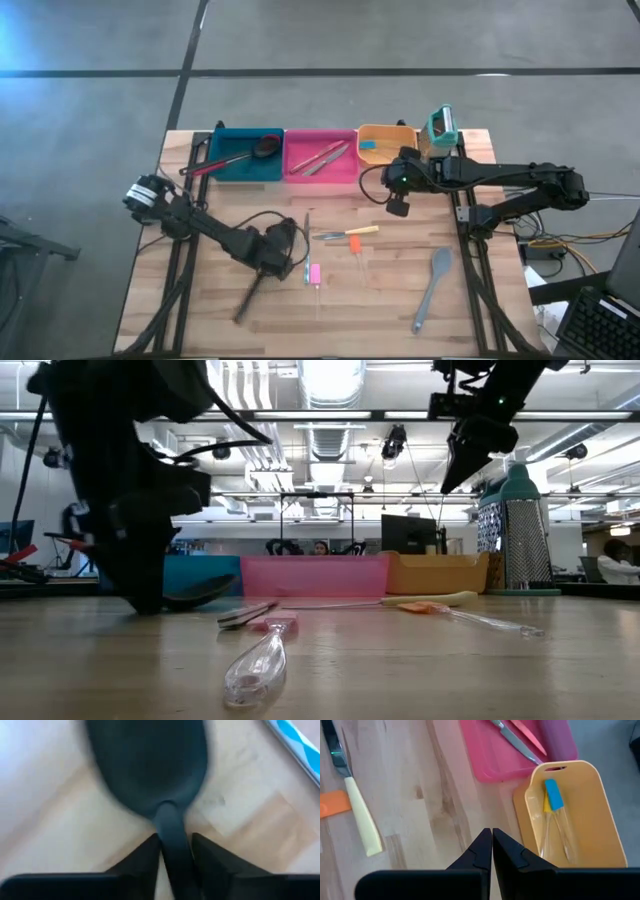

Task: Pick & Place Kitchen Items
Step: Put the black serving spoon into the blue bin, then put the yellow knife into the pink bin

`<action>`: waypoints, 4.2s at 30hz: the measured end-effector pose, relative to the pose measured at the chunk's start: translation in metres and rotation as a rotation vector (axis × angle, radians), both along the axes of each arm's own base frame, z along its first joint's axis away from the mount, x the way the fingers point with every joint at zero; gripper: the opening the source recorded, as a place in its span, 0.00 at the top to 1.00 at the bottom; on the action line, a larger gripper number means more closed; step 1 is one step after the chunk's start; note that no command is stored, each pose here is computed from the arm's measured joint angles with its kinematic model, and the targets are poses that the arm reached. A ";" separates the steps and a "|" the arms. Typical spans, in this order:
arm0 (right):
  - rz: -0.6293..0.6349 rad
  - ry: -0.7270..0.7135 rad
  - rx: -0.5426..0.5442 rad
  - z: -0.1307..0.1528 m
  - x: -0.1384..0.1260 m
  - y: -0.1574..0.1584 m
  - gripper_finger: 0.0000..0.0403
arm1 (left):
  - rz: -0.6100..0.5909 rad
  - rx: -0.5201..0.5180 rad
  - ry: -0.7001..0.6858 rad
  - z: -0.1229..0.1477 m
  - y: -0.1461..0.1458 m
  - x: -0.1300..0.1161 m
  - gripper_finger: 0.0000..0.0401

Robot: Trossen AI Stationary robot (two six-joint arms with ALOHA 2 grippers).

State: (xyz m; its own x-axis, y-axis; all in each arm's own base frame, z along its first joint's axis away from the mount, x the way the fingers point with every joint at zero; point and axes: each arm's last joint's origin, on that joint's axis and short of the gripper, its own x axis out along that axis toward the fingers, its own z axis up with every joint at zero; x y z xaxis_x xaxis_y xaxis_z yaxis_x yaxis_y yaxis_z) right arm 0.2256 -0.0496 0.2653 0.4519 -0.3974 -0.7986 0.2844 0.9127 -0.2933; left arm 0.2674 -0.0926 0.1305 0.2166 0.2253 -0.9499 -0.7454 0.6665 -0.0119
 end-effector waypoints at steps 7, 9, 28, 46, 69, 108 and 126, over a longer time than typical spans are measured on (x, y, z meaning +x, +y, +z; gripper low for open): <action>-0.006 0.008 0.005 -0.008 -0.001 0.000 0.98 | -0.167 0.204 -0.052 0.028 0.012 -0.006 0.83; -0.005 0.009 0.005 -0.008 -0.001 0.000 0.98 | -0.180 0.260 -0.115 0.050 0.015 -0.008 0.83; 0.022 -0.085 -0.031 -0.002 0.007 -0.001 0.98 | -0.292 0.817 -0.073 0.184 0.139 -0.073 0.83; 0.021 -0.090 -0.031 -0.002 0.008 -0.001 0.98 | -0.387 0.480 0.337 0.150 0.265 -0.092 0.83; 0.024 -0.093 -0.034 -0.002 0.008 -0.001 0.98 | -0.396 0.258 0.510 0.092 0.327 -0.053 0.83; 0.023 -0.060 -0.027 -0.014 0.005 -0.001 0.98 | -0.287 0.159 0.593 0.094 0.321 -0.065 0.39; 0.195 -0.175 0.020 -0.008 0.016 0.011 0.98 | -0.008 0.462 0.084 0.179 0.244 -0.059 0.38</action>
State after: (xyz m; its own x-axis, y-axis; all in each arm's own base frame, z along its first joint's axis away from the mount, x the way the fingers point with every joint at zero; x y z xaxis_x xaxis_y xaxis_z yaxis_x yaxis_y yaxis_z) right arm 0.2421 -0.0388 0.2577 0.6503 -0.2740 -0.7085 0.1471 0.9605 -0.2364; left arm 0.2086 0.1512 0.3094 0.1469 0.6271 -0.7650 -0.7262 0.5934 0.3470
